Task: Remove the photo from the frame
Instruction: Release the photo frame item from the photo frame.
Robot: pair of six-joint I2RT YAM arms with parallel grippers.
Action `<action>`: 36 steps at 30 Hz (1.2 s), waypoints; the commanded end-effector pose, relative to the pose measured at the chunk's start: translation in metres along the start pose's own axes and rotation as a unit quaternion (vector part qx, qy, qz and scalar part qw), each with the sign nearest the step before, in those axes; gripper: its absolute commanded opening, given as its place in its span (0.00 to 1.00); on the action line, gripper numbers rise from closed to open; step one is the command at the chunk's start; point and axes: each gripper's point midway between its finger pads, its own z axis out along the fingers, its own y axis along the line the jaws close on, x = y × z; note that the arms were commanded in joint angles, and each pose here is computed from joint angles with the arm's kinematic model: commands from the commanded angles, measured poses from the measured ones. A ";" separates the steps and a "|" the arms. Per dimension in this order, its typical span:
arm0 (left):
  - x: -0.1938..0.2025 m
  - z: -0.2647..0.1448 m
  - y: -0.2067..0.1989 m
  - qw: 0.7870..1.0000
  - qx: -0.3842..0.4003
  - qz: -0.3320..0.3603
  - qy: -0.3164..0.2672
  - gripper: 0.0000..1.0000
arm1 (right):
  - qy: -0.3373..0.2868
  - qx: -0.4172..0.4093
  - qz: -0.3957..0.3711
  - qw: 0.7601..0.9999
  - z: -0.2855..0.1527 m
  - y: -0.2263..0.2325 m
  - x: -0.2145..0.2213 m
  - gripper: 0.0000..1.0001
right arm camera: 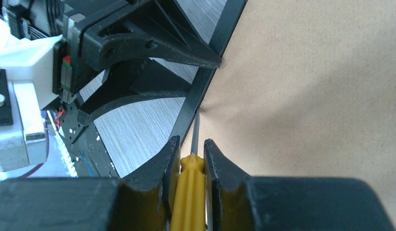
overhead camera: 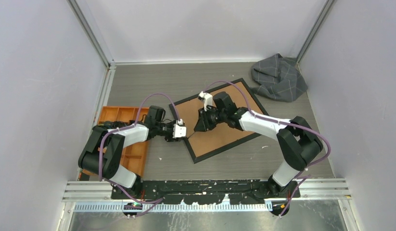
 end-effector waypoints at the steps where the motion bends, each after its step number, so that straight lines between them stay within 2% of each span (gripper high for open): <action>1: 0.019 0.006 0.024 0.997 -0.049 -0.042 0.052 0.16 | 0.089 -0.190 0.091 0.973 -0.003 0.081 0.030 0.01; 5: 0.021 0.007 0.026 0.996 -0.058 -0.043 0.058 0.14 | 0.067 -0.198 0.157 0.965 -0.008 0.058 0.013 0.01; 9: 0.022 0.008 0.028 0.995 -0.063 -0.043 0.063 0.13 | 0.074 -0.193 0.149 0.967 -0.008 0.053 0.018 0.01; 15: 0.024 0.011 0.032 0.994 -0.071 -0.047 0.075 0.10 | 0.082 -0.115 0.040 0.989 -0.009 0.062 0.030 0.01; 25: 0.027 0.012 0.037 0.992 -0.077 -0.059 0.084 0.07 | 0.115 -0.048 -0.063 0.990 0.001 0.090 0.042 0.01; 30: 0.027 0.012 0.039 0.991 -0.080 -0.063 0.085 0.06 | 0.118 -0.068 -0.036 0.990 0.001 0.102 0.041 0.01; 36: 0.028 0.012 0.044 0.990 -0.088 -0.071 0.088 0.06 | 0.130 -0.138 0.005 0.982 -0.006 0.134 0.038 0.01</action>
